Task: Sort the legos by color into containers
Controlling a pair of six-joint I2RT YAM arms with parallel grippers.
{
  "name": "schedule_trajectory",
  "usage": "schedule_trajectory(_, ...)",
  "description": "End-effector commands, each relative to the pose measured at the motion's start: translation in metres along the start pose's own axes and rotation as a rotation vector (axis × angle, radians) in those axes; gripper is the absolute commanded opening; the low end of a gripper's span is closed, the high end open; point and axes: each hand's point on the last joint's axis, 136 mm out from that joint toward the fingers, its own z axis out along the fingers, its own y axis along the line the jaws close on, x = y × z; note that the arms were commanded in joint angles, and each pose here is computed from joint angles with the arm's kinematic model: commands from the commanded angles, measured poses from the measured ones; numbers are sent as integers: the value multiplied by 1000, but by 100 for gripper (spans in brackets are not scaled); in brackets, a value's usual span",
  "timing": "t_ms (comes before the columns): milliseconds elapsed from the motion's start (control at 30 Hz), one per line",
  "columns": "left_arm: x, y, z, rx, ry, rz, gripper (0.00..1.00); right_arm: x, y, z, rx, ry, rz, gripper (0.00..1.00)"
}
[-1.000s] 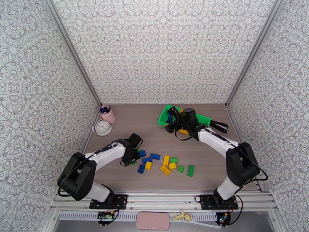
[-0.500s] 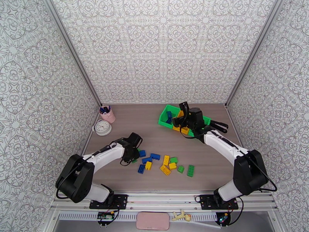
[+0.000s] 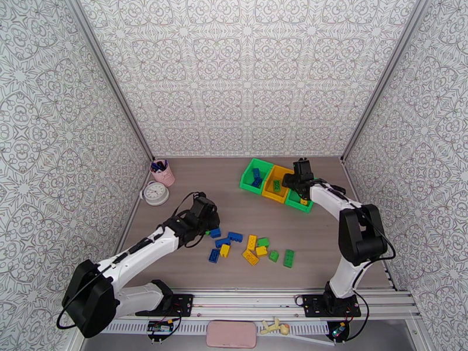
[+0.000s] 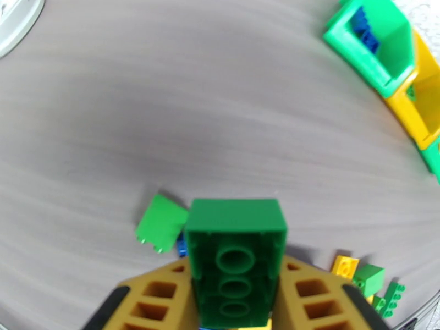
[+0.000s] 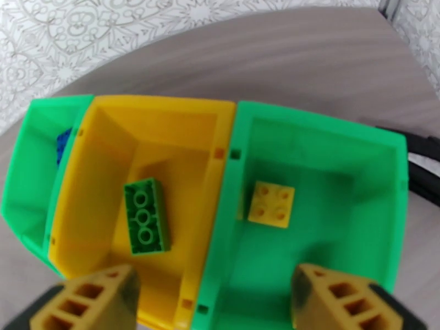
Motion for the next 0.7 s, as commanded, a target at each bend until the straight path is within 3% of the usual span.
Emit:
schedule_trajectory(0,-3,-3,-1,13,-38,40,35,7,2,7,17,67,19,63)
schedule_trajectory(267,1,4,3,-14,-28,36,35,18,8,13,-20,112,22,38)
schedule_trajectory(667,2,3,4,-15,-14,39,36,21,24,11,-42,112,127,26)
